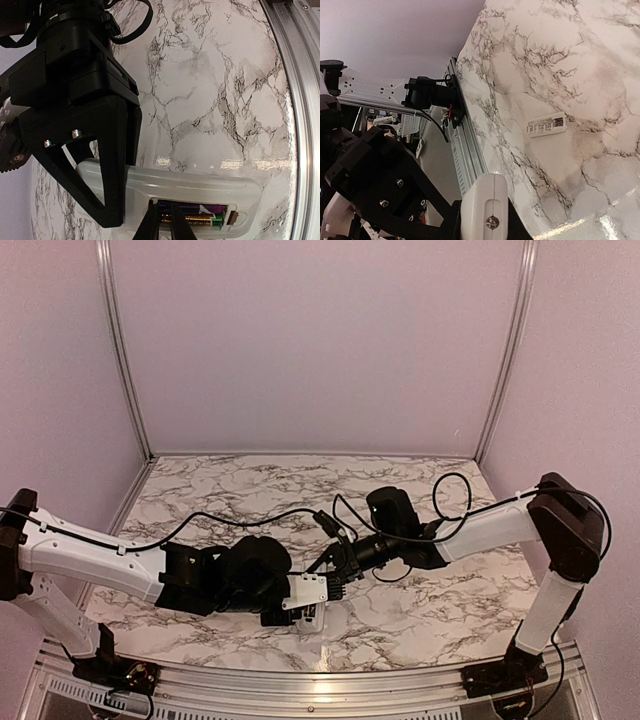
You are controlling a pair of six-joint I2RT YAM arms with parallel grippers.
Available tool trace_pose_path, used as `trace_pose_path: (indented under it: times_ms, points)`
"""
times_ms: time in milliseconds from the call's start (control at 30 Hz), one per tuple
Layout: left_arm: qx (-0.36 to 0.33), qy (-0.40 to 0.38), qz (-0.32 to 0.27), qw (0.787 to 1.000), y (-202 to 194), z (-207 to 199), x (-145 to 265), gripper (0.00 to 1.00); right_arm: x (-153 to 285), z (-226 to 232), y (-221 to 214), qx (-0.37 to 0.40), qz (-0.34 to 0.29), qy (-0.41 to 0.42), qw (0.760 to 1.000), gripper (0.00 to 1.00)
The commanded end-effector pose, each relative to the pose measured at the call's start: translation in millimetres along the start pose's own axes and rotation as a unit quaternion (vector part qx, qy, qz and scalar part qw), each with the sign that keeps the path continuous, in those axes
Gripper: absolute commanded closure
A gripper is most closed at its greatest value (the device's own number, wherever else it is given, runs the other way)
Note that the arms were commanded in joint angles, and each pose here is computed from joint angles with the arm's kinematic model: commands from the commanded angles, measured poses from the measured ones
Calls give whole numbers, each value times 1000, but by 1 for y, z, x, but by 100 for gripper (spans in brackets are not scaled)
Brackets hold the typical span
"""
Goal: Load the batteries into the remote control
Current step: Load the battery into the battery compartment.
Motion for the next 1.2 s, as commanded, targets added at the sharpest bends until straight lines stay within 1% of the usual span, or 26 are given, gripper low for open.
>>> trace_pose_path:
  times_ms: [0, 133, 333, 667, 833, 1000, 1100, 1133, 1167]
  points:
    - [-30, -47, 118, 991, -48, -36, -20, 91, 15, 90, 1, 127, 17, 141, 982, 100]
    - [-32, -30, 124, 991, -50, -33, -20, 90, 17, 92, -1, 121, 20, 152, 981, 100]
    - [-33, -19, 131, 991, -52, -31, -21, 84, 19, 93, -6, 115, 22, 160, 980, 100]
    - [-28, 32, 147, 988, -54, -19, -19, 82, 18, 87, -10, 104, 20, 159, 982, 100]
    - [0, 62, 124, 990, -44, -5, -8, 80, 13, 71, -6, 100, 11, 124, 987, 100]
    - [43, 99, 86, 991, -28, 15, 12, 76, 15, 50, 5, 96, -12, 77, 992, 100]
    - [77, 124, 50, 988, -18, 28, 28, 70, 21, 38, 12, 96, -29, 53, 994, 100]
    - [89, 133, 37, 986, -16, 31, 34, 67, 24, 36, 13, 98, -35, 48, 993, 100]
    - [102, 143, 24, 984, -13, 36, 40, 61, 26, 34, 15, 100, -40, 45, 993, 100]
Point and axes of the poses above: each gripper's point midway between its finger pads, its own x axis back along the fingers, its own z axis along the line the jaws close on, y = z × x, the point moved 6 cm from there along x, back along the fingers, and after that the axes turned 14 degrees about -x, right-handed, at the moved point
